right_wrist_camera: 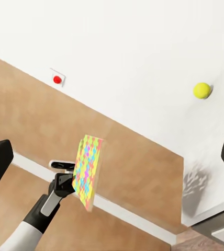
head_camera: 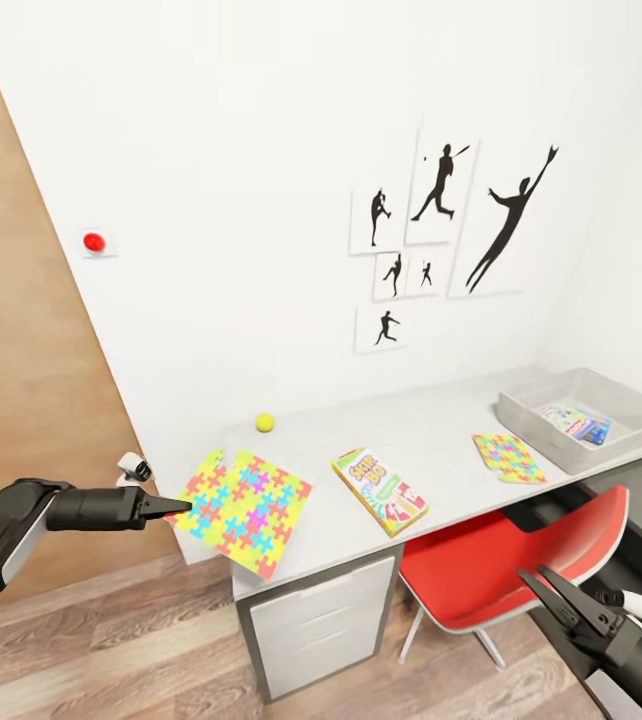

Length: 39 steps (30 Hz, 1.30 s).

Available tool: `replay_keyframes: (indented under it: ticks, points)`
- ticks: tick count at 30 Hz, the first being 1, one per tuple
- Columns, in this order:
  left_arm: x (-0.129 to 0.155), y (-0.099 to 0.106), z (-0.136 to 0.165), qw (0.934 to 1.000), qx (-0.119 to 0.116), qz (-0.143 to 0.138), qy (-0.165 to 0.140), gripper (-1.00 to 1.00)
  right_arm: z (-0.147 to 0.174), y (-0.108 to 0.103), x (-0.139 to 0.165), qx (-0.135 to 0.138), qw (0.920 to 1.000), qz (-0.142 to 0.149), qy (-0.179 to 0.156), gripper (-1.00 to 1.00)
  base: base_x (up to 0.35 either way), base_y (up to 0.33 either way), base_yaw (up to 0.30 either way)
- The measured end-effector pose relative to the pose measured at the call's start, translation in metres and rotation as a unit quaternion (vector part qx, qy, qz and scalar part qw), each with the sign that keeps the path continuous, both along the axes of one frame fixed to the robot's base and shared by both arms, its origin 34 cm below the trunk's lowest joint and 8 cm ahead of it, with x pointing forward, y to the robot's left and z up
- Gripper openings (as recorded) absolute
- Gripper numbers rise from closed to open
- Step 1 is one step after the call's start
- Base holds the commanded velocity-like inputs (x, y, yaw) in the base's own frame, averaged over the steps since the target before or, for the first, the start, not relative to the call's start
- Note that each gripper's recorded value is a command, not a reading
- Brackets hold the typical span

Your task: Put all the toys in the child's room - the three board games (two on the bed and one on the table), the two jigsaw puzzles on the table, and the tennis ball on the table - inside the toy box on the table in the child's room.

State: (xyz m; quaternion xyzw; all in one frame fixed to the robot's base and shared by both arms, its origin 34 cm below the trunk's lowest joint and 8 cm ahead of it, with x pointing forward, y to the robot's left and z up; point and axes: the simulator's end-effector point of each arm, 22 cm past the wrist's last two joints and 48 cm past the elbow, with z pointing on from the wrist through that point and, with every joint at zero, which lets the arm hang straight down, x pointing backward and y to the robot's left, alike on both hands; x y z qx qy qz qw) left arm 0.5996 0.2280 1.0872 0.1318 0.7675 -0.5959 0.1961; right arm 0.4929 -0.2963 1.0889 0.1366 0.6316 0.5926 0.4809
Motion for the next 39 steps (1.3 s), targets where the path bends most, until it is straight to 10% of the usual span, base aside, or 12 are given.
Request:
replay_keyframes:
  ticks: [39]
  points:
    - [-0.012,-0.001,0.032,0.9997,-0.001,-0.001,-0.026,-1.00,0.028,-0.002,-0.010,0.002,0.9996,-0.002,-0.027,1.00,0.000,0.000,-0.185]
